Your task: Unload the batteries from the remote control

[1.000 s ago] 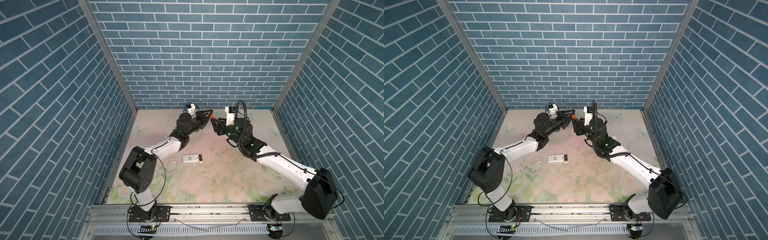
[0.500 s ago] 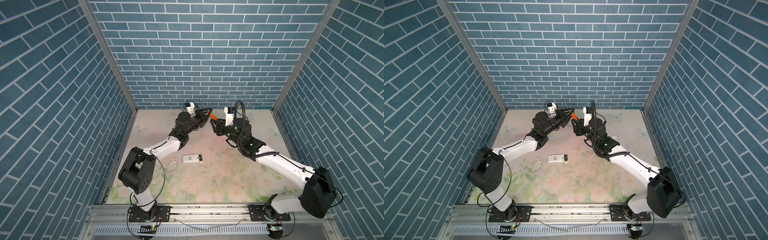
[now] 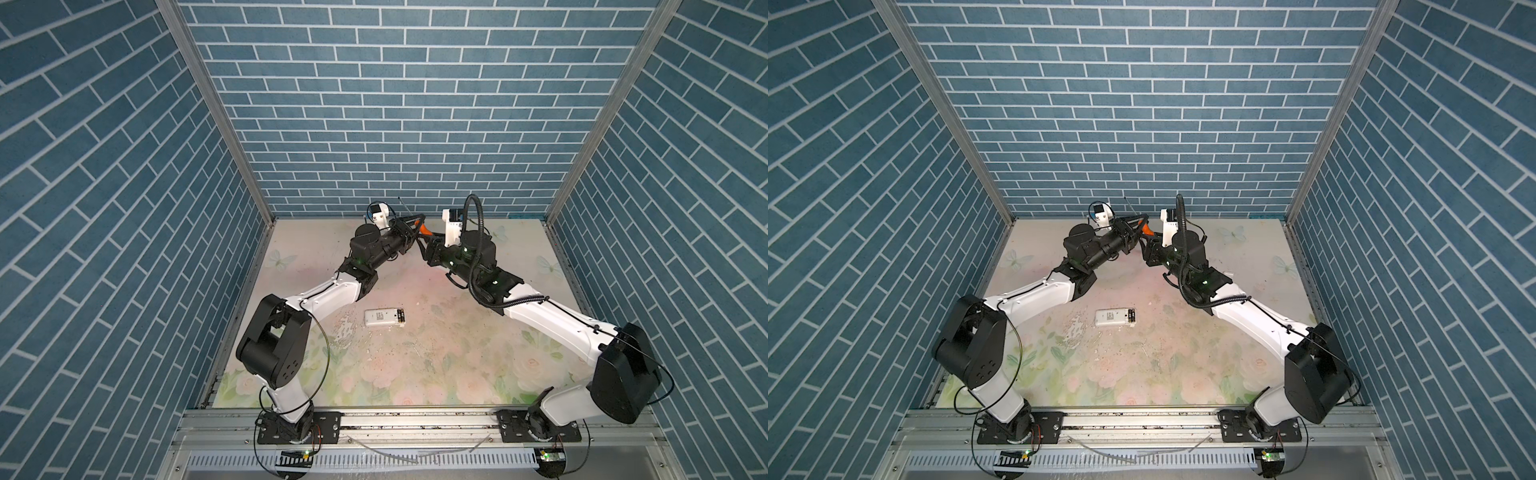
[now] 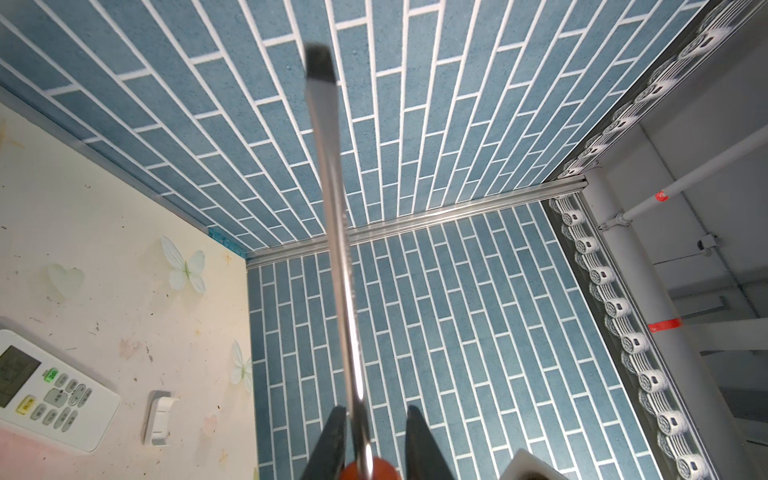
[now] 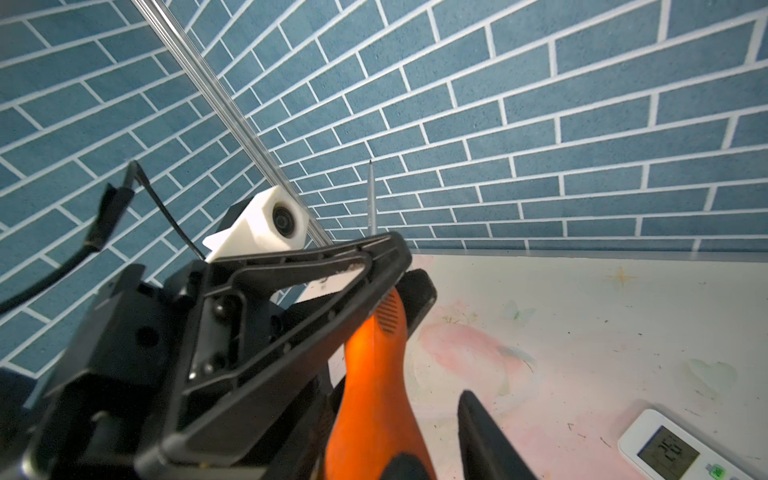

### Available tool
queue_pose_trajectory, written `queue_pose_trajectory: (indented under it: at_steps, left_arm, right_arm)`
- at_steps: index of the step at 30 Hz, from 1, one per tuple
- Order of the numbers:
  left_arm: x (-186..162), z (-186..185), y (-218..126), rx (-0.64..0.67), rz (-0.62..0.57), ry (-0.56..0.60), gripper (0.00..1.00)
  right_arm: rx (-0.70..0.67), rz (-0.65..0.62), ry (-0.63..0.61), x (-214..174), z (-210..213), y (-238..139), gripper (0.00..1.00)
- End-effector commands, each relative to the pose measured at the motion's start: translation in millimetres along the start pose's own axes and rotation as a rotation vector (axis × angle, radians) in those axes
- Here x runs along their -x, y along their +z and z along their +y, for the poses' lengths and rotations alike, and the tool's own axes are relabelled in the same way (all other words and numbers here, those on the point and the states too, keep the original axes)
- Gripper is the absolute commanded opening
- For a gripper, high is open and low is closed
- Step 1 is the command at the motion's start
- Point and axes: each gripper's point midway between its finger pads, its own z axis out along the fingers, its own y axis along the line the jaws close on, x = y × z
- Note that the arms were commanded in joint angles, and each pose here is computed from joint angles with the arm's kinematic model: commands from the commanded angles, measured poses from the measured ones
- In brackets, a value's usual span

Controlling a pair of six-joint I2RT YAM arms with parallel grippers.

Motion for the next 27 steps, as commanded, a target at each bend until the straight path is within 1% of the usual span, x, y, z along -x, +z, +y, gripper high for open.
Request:
queue_pose_trajectory:
  at_steps: [1, 11, 18, 24, 27]
  left_arm:
    - [-2, -25, -4, -0.076, 0.001, 0.011, 0.0]
    - [-9, -26, -6, -0.079, 0.016, 0.003, 0.0]
    - [-12, -26, -8, -0.081, 0.022, -0.016, 0.0]
    - [-22, -28, -6, -0.086, 0.05, -0.022, 0.0]
    - [-27, -28, -6, -0.085, 0.063, -0.025, 0.0]
  right_arm:
    - [0.036, -0.087, -0.01, 32, 15, -1, 0.48]
    - [0.023, -0.159, -0.012, 47, 14, -1, 0.44]
    - [0.026, -0.172, -0.025, 54, 17, 5, 0.42]
    - [0.025, -0.18, -0.039, 59, 19, 7, 0.4]
    - [0.025, -0.182, -0.046, 61, 20, 7, 0.34]
